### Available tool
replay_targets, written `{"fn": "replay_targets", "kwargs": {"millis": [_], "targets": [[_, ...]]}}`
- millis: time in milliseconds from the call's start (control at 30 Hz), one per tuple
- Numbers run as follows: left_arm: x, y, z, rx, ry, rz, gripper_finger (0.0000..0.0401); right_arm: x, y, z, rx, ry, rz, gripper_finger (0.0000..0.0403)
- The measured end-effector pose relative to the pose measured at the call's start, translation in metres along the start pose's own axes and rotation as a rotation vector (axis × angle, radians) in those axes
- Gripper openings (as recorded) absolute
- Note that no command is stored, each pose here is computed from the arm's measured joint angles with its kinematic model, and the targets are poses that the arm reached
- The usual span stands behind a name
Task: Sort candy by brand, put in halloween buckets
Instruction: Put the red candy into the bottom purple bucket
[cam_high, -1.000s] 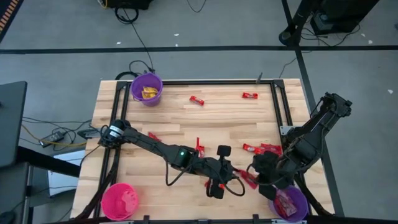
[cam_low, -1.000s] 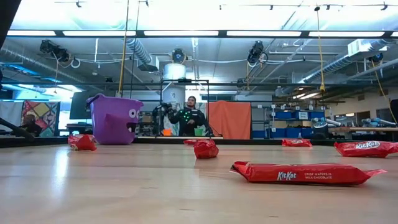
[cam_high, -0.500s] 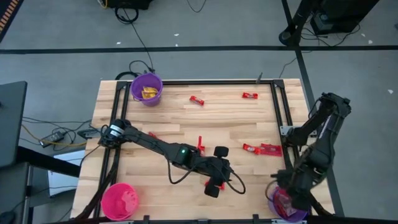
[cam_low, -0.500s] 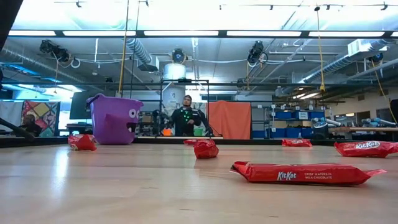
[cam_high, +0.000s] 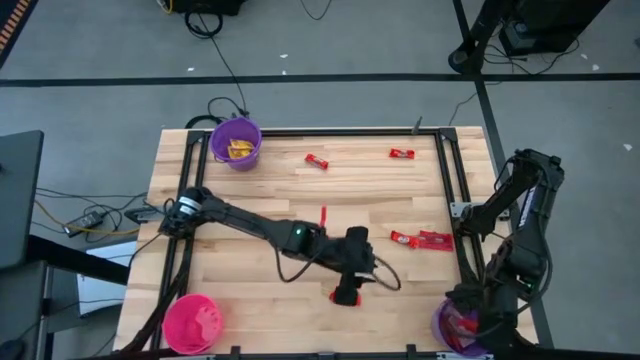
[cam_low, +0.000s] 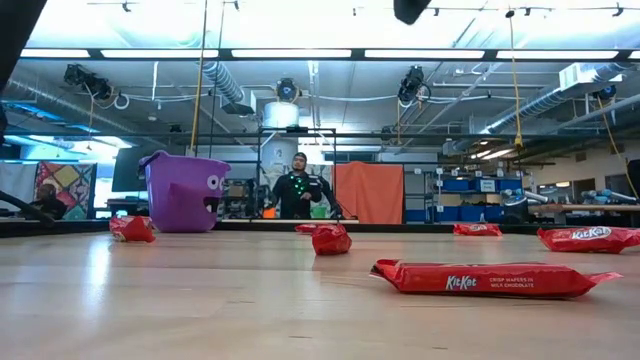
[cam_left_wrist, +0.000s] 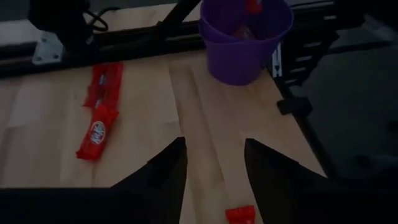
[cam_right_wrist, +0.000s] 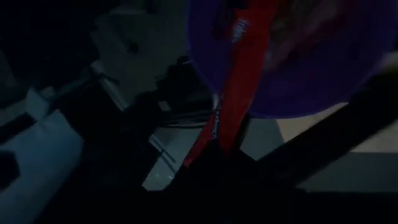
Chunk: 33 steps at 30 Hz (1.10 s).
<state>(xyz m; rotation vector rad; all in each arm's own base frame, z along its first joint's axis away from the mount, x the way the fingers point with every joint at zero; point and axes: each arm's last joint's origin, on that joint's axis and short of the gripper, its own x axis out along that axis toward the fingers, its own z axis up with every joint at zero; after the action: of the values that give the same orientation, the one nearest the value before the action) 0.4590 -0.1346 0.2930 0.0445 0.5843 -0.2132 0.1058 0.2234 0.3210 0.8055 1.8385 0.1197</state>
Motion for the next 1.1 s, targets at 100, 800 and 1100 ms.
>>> {"fn": "replay_targets", "kwargs": {"millis": [100, 800, 1100], "targets": [[0.000, 0.012, 0.001, -0.037, 0.003, -0.033, 0.0159, -0.001, -0.005, 0.002, 0.054, -0.005, -0.050, 0.0064], [-0.042, 0.121, -0.010, -0.118, 0.193, -0.006, 0.0156, -0.056, -0.047, 0.089, 0.117, -0.425, -0.291, 0.0172], [-0.052, 0.158, -0.032, -0.133, 0.328, -0.003, 0.0156, -0.091, -0.090, 0.150, 0.077, -0.324, -0.455, 0.0172]]}}
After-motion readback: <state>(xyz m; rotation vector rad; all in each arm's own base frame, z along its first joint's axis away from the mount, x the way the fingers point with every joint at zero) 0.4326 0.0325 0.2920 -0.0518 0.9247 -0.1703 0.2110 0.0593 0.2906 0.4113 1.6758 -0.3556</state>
